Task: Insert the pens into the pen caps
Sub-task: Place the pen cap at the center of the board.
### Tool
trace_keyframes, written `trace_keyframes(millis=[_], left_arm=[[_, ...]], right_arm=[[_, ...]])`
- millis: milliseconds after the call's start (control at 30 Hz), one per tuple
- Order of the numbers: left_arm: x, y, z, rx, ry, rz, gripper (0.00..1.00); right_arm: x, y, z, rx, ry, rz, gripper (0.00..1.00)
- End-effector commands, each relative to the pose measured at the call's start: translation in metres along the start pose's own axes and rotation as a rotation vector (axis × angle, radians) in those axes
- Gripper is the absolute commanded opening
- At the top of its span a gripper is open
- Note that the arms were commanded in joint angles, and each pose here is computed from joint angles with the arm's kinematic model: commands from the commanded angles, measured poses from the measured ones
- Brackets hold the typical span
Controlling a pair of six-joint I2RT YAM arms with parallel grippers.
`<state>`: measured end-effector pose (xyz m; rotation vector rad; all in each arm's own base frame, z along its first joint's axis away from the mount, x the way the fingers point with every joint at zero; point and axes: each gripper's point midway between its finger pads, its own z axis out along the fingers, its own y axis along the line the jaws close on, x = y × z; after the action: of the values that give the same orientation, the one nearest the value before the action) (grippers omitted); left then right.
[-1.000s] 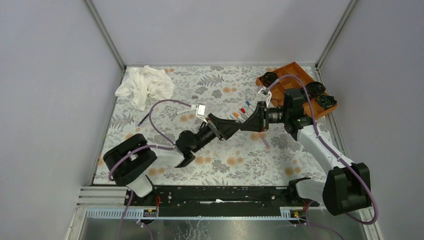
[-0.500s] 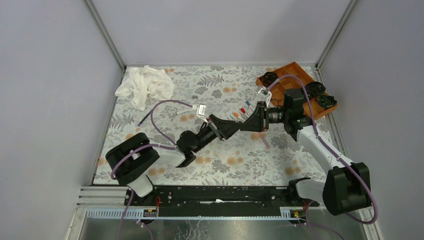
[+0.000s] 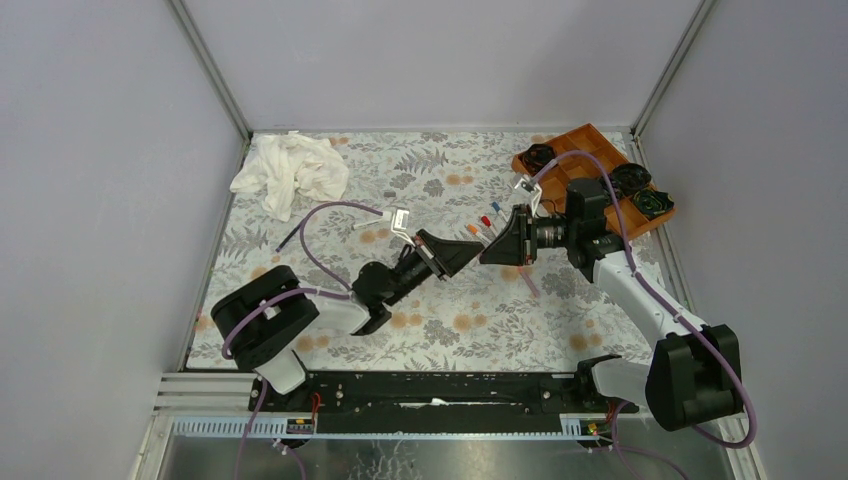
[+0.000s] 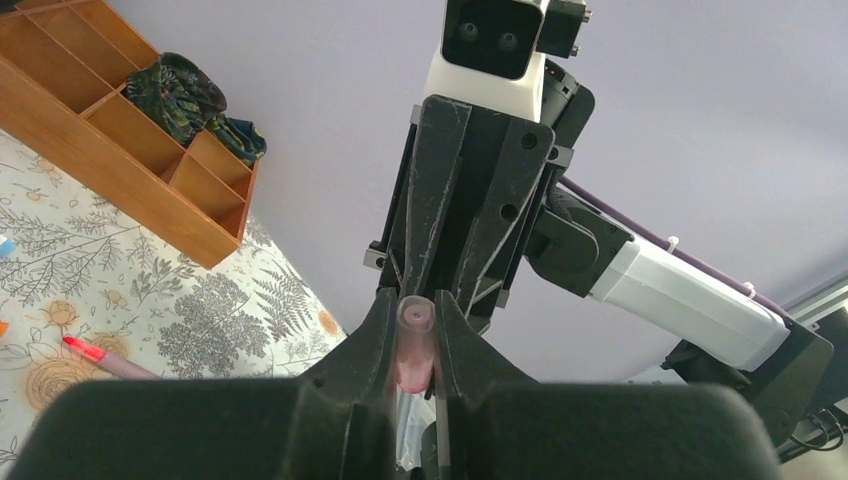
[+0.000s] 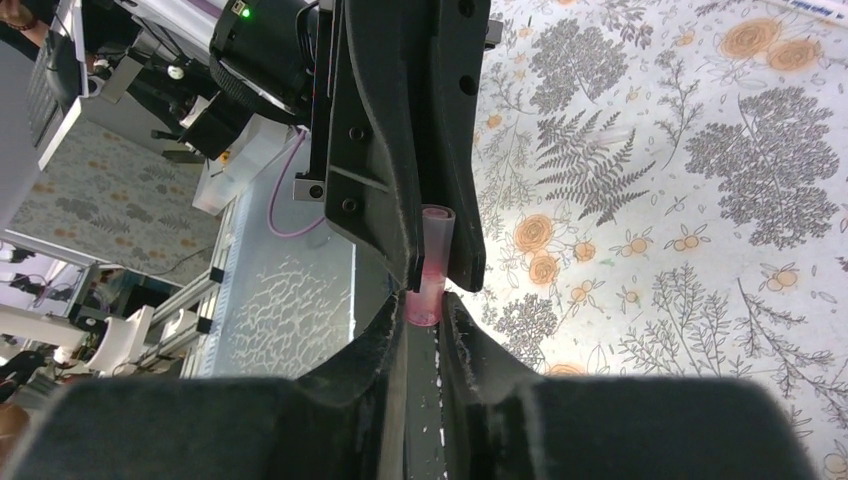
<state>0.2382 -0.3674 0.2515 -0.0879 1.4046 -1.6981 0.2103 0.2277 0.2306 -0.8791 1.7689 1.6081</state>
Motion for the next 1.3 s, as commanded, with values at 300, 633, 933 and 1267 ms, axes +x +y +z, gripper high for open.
trace_keyframes(millis=[300,633,933,1267], left_arm=[[0.010,0.112,-0.093,-0.648,0.024,-0.035,0.09],[0.000,0.175,-0.167,-1.355,0.054,0.101,0.10],[0.020,0.200,-0.163,-1.510,0.146,0.113,0.11],[0.025,0.210,-0.175,-1.574,0.184,0.116,0.17]], right_arm=[[0.036,-0.061,-0.035,0.446,0.219,-0.193,0.59],[0.050,-0.121,-0.077,0.809,0.316,-0.154,0.62],[0.106,-0.169,-0.109,0.984,0.533,-0.031,0.62],[0.151,-0.186,-0.117,0.997,0.680,0.101,0.60]])
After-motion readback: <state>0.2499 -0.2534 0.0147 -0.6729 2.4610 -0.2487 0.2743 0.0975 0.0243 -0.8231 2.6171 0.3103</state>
